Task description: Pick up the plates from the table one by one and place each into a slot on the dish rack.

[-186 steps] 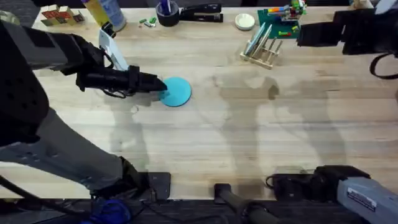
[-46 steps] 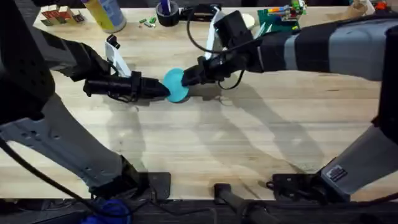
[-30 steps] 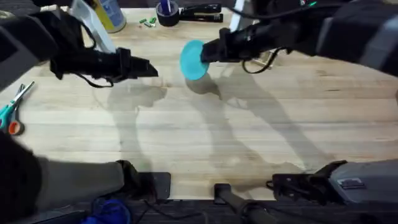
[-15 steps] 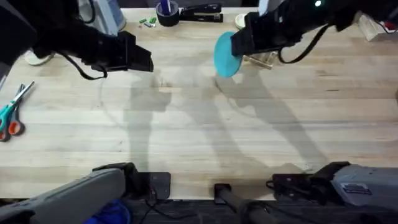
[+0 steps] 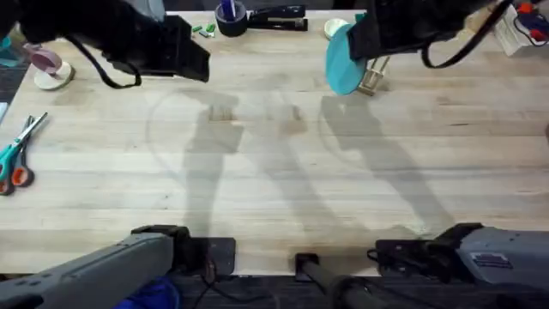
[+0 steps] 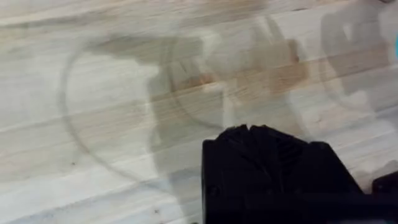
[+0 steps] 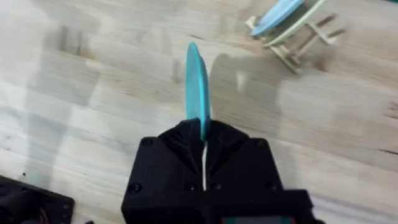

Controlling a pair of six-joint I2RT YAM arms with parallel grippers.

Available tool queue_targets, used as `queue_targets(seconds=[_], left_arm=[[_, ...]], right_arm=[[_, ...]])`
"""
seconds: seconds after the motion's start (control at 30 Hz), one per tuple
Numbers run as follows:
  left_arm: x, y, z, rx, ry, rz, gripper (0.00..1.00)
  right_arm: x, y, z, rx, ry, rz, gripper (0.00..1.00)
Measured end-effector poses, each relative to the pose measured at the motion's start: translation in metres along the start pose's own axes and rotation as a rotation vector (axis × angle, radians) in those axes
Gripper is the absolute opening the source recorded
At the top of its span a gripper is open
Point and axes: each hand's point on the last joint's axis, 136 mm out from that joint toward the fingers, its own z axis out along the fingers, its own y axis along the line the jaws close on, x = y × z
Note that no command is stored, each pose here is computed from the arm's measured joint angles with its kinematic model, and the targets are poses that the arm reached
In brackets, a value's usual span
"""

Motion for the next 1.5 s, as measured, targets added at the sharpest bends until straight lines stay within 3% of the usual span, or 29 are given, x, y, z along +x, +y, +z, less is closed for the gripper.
queue_targets(seconds=[0.13,0.17,0.33,0.37,0.4,0.7,0.97,1.33,1.5], left_arm=[[-0.004,-0.010,-0.002,0.012,-0.010,0.037,0.039],[-0.004,-0.011,-0.002,0.013,-0.011,0.045,0.081],[-0.005,-0.011,-0.002,0.009,-0.011,0.048,0.863],[-0.005,-0.011,-0.002,0.008,-0.011,0.045,0.957],[-0.004,-0.010,-0.002,0.007,-0.010,0.046,0.986],[-0.005,-0.009,-0.002,0.000,-0.011,0.048,0.995],[-0.005,-0.009,-0.002,0.000,-0.011,0.048,0.995],[-0.005,-0.009,-0.002,0.000,-0.012,0.048,0.995],[-0.007,-0.009,-0.002,-0.001,-0.019,0.050,0.995]], right_arm=[[-0.005,-0.004,-0.010,0.023,-0.019,0.001,0.030],[-0.006,-0.005,-0.012,0.030,-0.023,0.002,0.030],[-0.005,-0.013,-0.014,0.074,-0.021,0.002,0.030],[-0.005,-0.015,-0.014,0.082,-0.020,0.002,0.030],[-0.004,-0.016,-0.014,0.089,-0.019,0.001,0.030],[-0.008,-0.032,-0.016,0.179,-0.045,0.055,0.030],[-0.012,-0.053,-0.023,0.298,-0.104,0.218,0.030],[-0.050,-0.065,-0.067,0.340,-0.298,0.413,0.030],[-0.050,-0.071,-0.070,0.390,-0.278,0.458,0.030]])
